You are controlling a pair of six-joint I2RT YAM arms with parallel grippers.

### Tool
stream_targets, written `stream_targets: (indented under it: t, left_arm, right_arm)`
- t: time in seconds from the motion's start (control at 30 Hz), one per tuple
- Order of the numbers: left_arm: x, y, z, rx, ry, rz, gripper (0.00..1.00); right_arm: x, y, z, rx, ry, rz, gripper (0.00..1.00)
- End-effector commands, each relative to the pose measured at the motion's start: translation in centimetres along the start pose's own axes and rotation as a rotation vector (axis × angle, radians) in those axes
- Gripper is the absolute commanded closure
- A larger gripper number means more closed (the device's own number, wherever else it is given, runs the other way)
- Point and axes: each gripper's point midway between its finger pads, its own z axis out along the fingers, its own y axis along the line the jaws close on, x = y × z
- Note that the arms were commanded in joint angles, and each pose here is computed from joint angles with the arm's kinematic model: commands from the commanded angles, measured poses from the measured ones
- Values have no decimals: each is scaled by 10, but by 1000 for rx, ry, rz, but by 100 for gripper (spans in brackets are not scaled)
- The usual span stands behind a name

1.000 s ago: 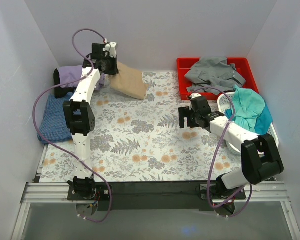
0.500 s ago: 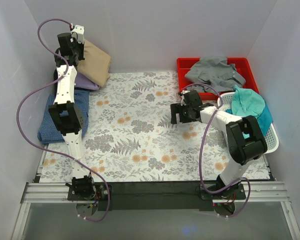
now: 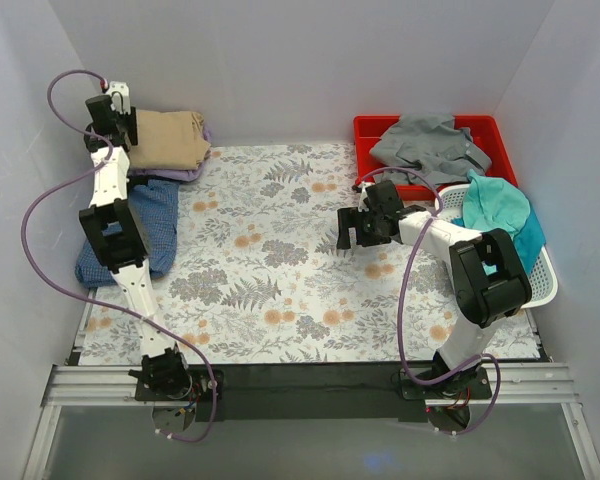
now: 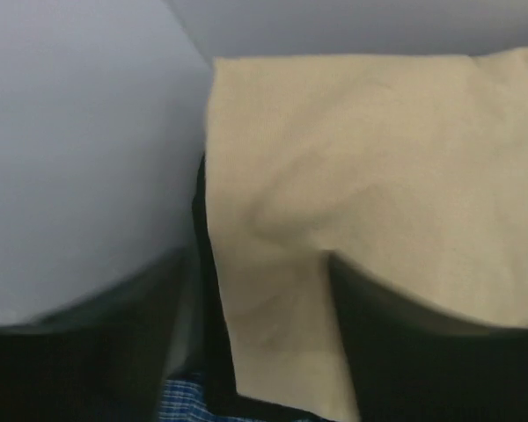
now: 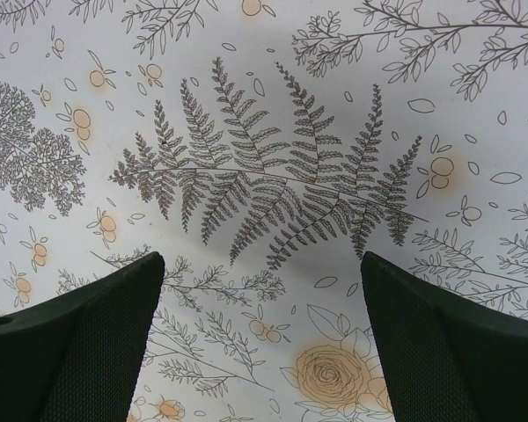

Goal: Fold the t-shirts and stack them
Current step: Neatly place the folded tshirt to the corner, then reset both grippers

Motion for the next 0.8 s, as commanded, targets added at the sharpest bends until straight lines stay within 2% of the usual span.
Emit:
stream_targets:
  t: [0.0, 0.03, 0.17, 0.3, 0.4, 0.5, 0.53, 0.63, 0.67, 0.73, 0.77]
  left_arm:
    - [1, 12, 5, -94, -25, -22, 22]
    - [4, 13, 5, -111, -17, -28, 8]
    - [0, 8, -2, -95, -20, -62, 8]
    - [-48, -4, -34, -61, -98, -104, 8]
    - [-80, -35, -61, 18, -138, -122, 8]
    - [-124, -75, -106, 109, -206, -164, 8]
    - [-144, -97, -133, 167, -233, -167, 8]
    - [-160, -152, -178, 390, -225, -260, 8]
    - [-162, -176, -207, 556, -203, -348, 8]
    - [-159, -201, -240, 739, -173, -435, 8]
    - [-136, -231, -264, 855, -105, -474, 8]
  right_arm:
    - [-7, 5, -3, -31, -23, -16, 3]
    - [-7, 6, -3, -35, -26, -18, 3]
    - [-8, 8, -6, -40, -31, -21, 3]
    - [-15, 8, -17, -27, -70, -23, 3]
    - [-25, 5, -28, 5, -115, -36, 3]
    - [-37, -1, -46, 59, -180, -47, 2]
    - [-40, -4, -51, 80, -197, -56, 2]
    - [-53, -6, -72, 111, -267, -72, 2]
    - [-57, -6, -80, 119, -289, -70, 1]
    - [-60, -8, -88, 139, -312, -71, 2]
    - [-63, -8, -97, 145, -337, -75, 2]
